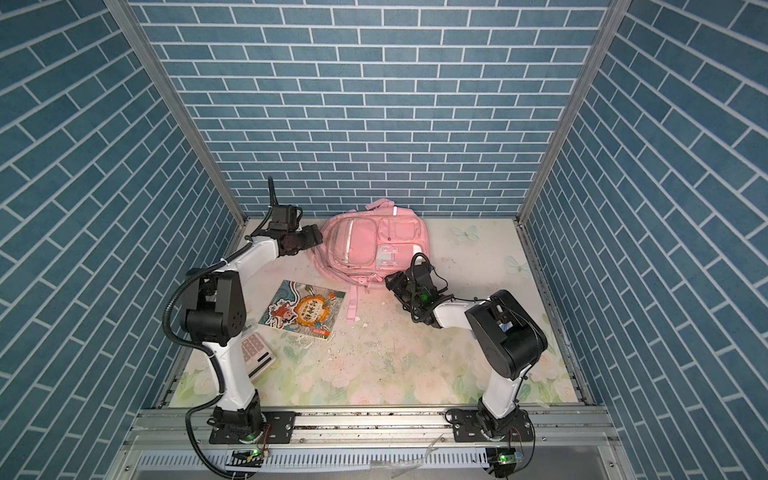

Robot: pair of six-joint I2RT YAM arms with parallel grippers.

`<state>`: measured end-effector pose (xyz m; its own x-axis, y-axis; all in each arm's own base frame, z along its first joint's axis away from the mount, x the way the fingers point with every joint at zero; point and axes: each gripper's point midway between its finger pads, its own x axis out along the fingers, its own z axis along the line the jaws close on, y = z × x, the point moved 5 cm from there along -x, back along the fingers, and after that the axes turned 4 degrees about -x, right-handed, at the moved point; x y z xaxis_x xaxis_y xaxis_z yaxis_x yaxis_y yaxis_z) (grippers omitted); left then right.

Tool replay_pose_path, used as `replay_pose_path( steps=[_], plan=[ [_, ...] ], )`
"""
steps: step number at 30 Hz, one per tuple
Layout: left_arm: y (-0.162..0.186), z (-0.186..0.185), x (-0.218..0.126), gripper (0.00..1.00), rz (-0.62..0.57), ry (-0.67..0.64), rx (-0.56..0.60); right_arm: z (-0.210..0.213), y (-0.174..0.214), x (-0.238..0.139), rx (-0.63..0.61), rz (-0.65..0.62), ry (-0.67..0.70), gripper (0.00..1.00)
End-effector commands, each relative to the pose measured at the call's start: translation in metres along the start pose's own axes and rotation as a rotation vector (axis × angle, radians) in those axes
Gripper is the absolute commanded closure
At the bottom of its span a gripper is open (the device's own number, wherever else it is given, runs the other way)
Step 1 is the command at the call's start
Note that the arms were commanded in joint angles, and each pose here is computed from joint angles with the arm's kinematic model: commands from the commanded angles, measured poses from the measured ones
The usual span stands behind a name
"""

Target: Pack the student bag

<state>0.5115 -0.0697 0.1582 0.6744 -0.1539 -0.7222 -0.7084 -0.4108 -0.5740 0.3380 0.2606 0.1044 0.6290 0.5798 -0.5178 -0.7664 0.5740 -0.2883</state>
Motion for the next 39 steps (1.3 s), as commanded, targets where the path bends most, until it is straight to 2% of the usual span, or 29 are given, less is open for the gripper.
replay_pose_path(
  steps=[1, 5, 11, 13, 18, 21, 30, 33, 39],
  plan=[
    [0.010, 0.009, 0.016, 0.18, 0.070, -0.045, 0.042, -0.010, -0.004, 0.002, 0.092, -0.040, 0.028, 0.37],
    [0.020, 0.018, 0.034, 0.21, 0.114, -0.088, 0.062, -0.020, -0.007, 0.000, 0.113, -0.034, 0.038, 0.48],
    [0.042, 0.024, 0.055, 0.34, 0.206, -0.069, 0.031, -0.031, -0.017, -0.003, 0.109, -0.027, 0.045, 0.69],
    [0.048, 0.024, 0.057, 0.47, 0.233, -0.055, 0.016, -0.031, -0.020, -0.005, 0.107, -0.015, 0.029, 0.75],
    [0.054, 0.016, 0.047, 0.87, 0.247, 0.005, -0.029, -0.032, -0.031, -0.011, 0.067, -0.006, 0.014, 0.84],
    [0.059, 0.001, 0.029, 1.00, 0.242, 0.079, -0.075, -0.035, -0.043, -0.017, 0.040, -0.013, 0.010, 0.86],
    [0.103, -0.071, -0.048, 1.00, 0.235, 0.321, -0.198, -0.061, -0.097, -0.044, 0.006, -0.016, 0.022, 0.90],
    [0.123, -0.091, -0.066, 1.00, 0.245, 0.376, -0.246, -0.066, -0.115, -0.053, 0.003, -0.043, -0.005, 0.90],
    [0.169, -0.124, -0.101, 1.00, 0.229, 0.463, -0.330, -0.074, -0.153, -0.052, -0.039, -0.005, 0.000, 0.90]
  ],
)
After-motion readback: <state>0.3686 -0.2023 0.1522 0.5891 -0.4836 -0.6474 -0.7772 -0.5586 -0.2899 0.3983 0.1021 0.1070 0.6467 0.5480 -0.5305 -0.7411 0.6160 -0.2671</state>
